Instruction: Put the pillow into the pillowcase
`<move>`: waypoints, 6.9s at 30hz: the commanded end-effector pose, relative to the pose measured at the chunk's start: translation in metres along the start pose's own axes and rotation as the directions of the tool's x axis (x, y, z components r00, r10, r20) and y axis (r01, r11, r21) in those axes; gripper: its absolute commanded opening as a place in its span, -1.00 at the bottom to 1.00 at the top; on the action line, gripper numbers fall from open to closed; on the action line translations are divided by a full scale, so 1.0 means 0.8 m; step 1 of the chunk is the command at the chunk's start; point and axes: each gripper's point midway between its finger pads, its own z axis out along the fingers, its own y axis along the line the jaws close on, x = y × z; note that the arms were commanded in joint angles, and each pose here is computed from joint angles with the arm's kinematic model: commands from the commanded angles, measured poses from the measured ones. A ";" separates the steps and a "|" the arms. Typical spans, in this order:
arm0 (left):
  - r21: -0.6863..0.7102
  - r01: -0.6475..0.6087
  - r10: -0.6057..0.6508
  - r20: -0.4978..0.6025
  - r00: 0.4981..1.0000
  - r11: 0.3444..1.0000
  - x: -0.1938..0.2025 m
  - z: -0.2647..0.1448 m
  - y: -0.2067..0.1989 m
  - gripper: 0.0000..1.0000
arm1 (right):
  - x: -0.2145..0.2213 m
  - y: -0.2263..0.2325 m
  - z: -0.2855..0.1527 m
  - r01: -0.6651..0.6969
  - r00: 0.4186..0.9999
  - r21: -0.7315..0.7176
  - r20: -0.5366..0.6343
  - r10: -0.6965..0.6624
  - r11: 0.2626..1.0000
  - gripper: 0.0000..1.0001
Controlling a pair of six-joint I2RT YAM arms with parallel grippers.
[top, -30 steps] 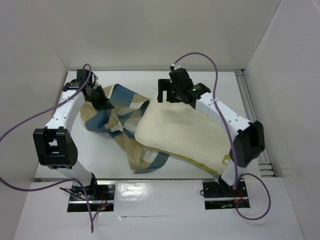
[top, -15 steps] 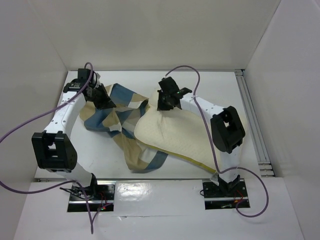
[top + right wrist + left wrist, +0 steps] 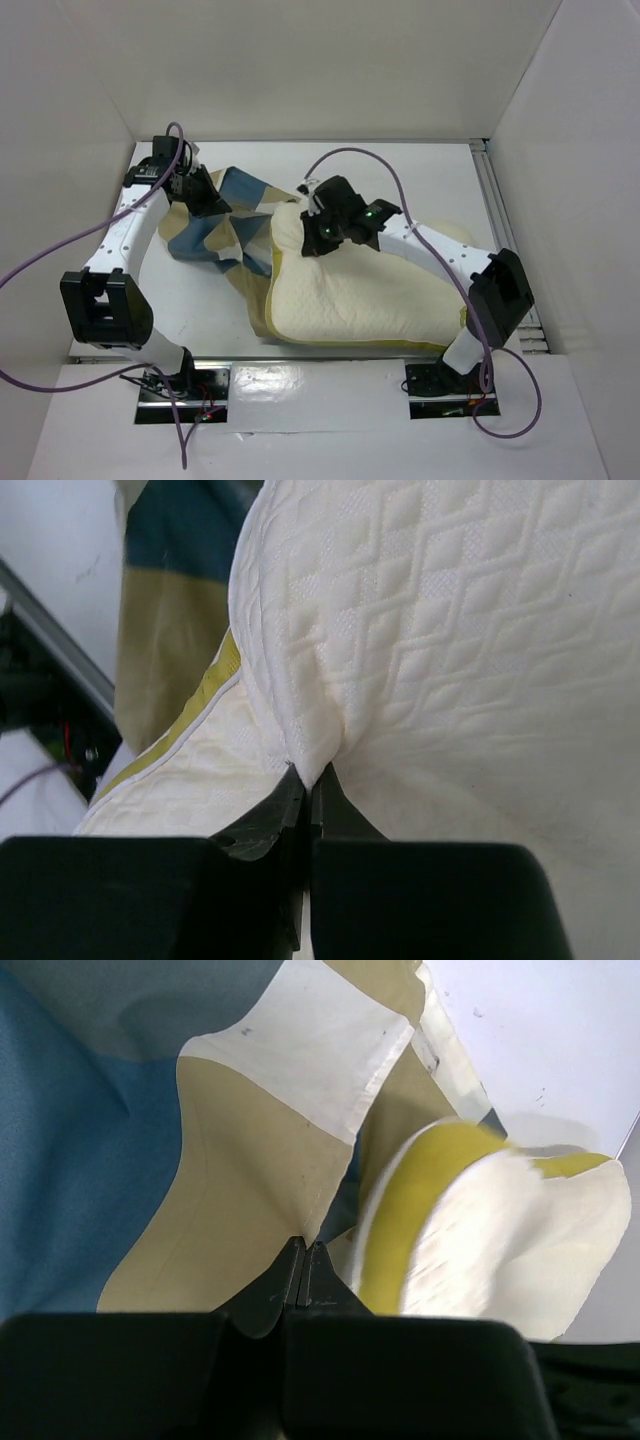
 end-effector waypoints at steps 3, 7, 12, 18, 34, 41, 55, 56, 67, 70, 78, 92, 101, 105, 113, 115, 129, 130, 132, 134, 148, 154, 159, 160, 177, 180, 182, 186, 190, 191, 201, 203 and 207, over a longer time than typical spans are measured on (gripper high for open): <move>0.060 -0.049 0.046 0.054 0.998 0.997 0.001 -0.023 -0.016 -1.00 | 0.024 0.057 0.008 0.155 0.978 -0.183 -0.108 -0.177 0.971 -1.00; 0.064 -0.085 0.079 0.087 0.993 0.994 0.003 -0.038 -0.017 -1.00 | 0.038 0.081 0.030 0.190 0.955 -0.279 -0.168 -0.243 0.941 -1.00; 0.074 -0.137 0.127 0.121 0.985 0.988 0.010 -0.055 -0.021 -1.00 | 0.034 0.088 0.055 0.211 0.942 -0.304 -0.190 -0.276 0.929 -1.00; 0.048 -0.149 0.147 0.054 0.988 0.988 0.048 -0.051 0.002 -1.00 | -0.031 0.084 0.064 0.225 0.957 -0.283 -0.118 -0.266 0.933 -1.00; 0.028 -0.243 0.243 0.008 0.970 0.970 0.082 -0.064 0.018 -1.00 | -0.146 0.039 0.102 0.164 0.985 -0.383 0.022 -0.169 0.909 -1.00; -0.052 -0.233 0.235 0.044 0.971 0.971 0.076 -0.072 0.033 -1.00 | -0.122 0.050 0.100 0.123 0.982 -0.548 -0.052 -0.180 0.828 -1.00; -0.156 -0.147 0.152 0.022 0.988 0.977 0.078 -0.063 0.057 -1.00 | 0.060 0.026 0.033 0.022 0.943 -0.355 -0.302 -0.137 0.935 -1.00; -0.142 -0.148 0.151 0.016 0.988 0.979 0.080 -0.062 0.054 -1.00 | 0.062 0.027 0.020 0.025 0.947 -0.345 -0.291 -0.133 0.938 -1.00; 0.036 -0.295 0.297 -0.092 0.950 0.955 0.089 -0.042 0.000 0.64 | 0.018 0.018 0.017 0.038 0.979 -0.253 -0.185 -0.087 0.967 -1.00; -0.046 -0.316 0.313 -0.068 0.947 0.948 0.072 -0.031 -0.002 0.67 | -0.011 0.011 -0.003 0.066 0.988 -0.208 -0.126 -0.093 0.976 -1.00; -0.078 -0.361 0.343 -0.183 0.921 0.929 0.094 0.036 0.002 0.52 | -0.038 -0.046 -0.066 0.036 0.998 -0.058 -0.058 -0.039 0.998 -1.00; -0.306 -0.485 0.418 -0.260 0.871 0.819 0.131 0.115 0.011 0.64 | -0.028 -0.103 -0.110 -0.034 0.999 -0.013 -0.022 0.033 0.999 -1.00; -0.485 -0.515 0.418 -0.301 0.857 0.706 0.142 0.148 0.049 0.49 | -0.025 -0.102 -0.113 -0.035 0.999 -0.030 -0.010 0.035 0.999 -1.00; -0.581 -0.491 0.409 -0.277 0.869 0.649 0.122 0.141 0.063 -0.22 | -0.023 -0.096 -0.110 -0.028 0.999 -0.066 -0.020 0.027 0.997 -1.00; -0.475 -0.470 0.439 -0.183 0.880 0.744 0.058 0.085 -0.009 -1.00 | 0.016 -0.041 -0.071 0.064 0.985 -0.182 -0.143 -0.091 0.981 -1.00; -0.398 -0.462 0.438 -0.157 0.885 0.792 0.051 0.073 -0.036 -1.00 | 0.018 -0.020 -0.066 0.096 0.980 -0.212 -0.152 -0.130 0.972 -1.00; -0.163 -0.448 0.433 -0.122 0.893 0.879 0.039 0.047 -0.096 -1.00 | 0.017 0.028 -0.014 0.167 0.960 -0.252 -0.181 -0.216 0.953 -1.00; -0.133 -0.440 0.425 -0.128 0.896 0.888 0.042 0.042 -0.098 -1.00 | 0.005 0.028 -0.009 0.168 0.964 -0.240 -0.162 -0.210 0.956 -1.00; -0.102 -0.448 0.433 -0.138 0.891 0.888 0.050 0.034 -0.100 -1.00 | -0.021 0.031 0.004 0.175 0.969 -0.229 -0.130 -0.209 0.957 -1.00; -0.064 -0.446 0.436 -0.129 0.891 0.893 0.056 0.022 -0.105 -1.00 | -0.040 0.036 0.017 0.183 0.970 -0.241 -0.112 -0.214 0.953 -1.00; 0.068 -0.496 0.500 -0.180 0.847 0.866 0.097 -0.007 -0.101 -1.00 | -0.113 -0.019 0.035 0.006 1.000 -0.269 0.021 -0.001 0.963 -1.00; 0.000 -0.501 0.490 -0.204 0.847 0.865 0.098 -0.005 -0.080 -0.87 | -0.115 -0.029 0.071 -0.054 0.999 -0.294 -0.016 0.051 0.954 -1.00; -0.054 -0.478 0.460 -0.199 0.865 0.876 0.110 -0.014 -0.056 0.61 | -0.125 -0.033 0.080 -0.085 0.996 -0.278 0.001 0.089 0.957 -1.00; -0.068 -0.466 0.441 -0.229 0.868 0.882 0.123 -0.009 -0.041 0.63 | -0.122 -0.035 0.085 -0.090 0.996 -0.276 -0.007 0.092 0.957 -1.00; -0.033 -0.379 0.355 -0.284 0.891 0.925 0.186 0.011 -0.007 -1.00 | -0.140 -0.040 0.097 -0.195 0.978 -0.249 0.026 0.208 0.949 -1.00; -0.028 -0.380 0.358 -0.274 0.893 0.925 0.186 0.000 -0.008 -1.00 | -0.157 -0.050 0.098 -0.232 0.964 -0.224 0.076 0.255 0.947 -1.00; -0.016 -0.397 0.379 -0.261 0.888 0.918 0.186 -0.008 -0.009 -1.00 | -0.167 -0.053 0.097 -0.267 0.951 -0.206 0.102 0.292 0.941 -1.00; 0.020 -0.407 0.397 -0.273 0.876 0.913 0.187 -0.025 -0.019 -1.00 | -0.184 -0.064 0.100 -0.343 0.915 -0.167 0.162 0.369 0.924 -1.00; 0.051 -0.419 0.416 -0.281 0.865 0.906 0.190 -0.029 -0.024 -1.00 | -0.202 -0.082 0.113 -0.428 0.863 -0.134 0.234 0.448 0.894 -1.00; 0.046 -0.418 0.412 -0.292 0.863 0.907 0.190 -0.025 -0.022 -1.00 | -0.211 -0.084 0.116 -0.420 0.858 -0.140 0.260 0.442 0.897 -1.00; -0.043 -0.409 0.377 -0.312 0.872 0.912 0.175 -0.002 -0.004 -1.00 | -0.209 -0.062 0.079 -0.306 0.890 -0.140 0.309 0.335 0.942 0.65; -0.059 -0.402 0.368 -0.304 0.879 0.914 0.169 -0.002 0.000 -1.00 | -0.183 -0.055 0.056 -0.259 0.919 -0.106 0.279 0.279 0.960 0.69; -0.071 -0.380 0.346 -0.286 0.894 0.922 0.157 -0.003 0.004 -1.00 | -0.113 -0.028 0.037 -0.117 0.968 -0.051 0.217 0.126 0.992 0.73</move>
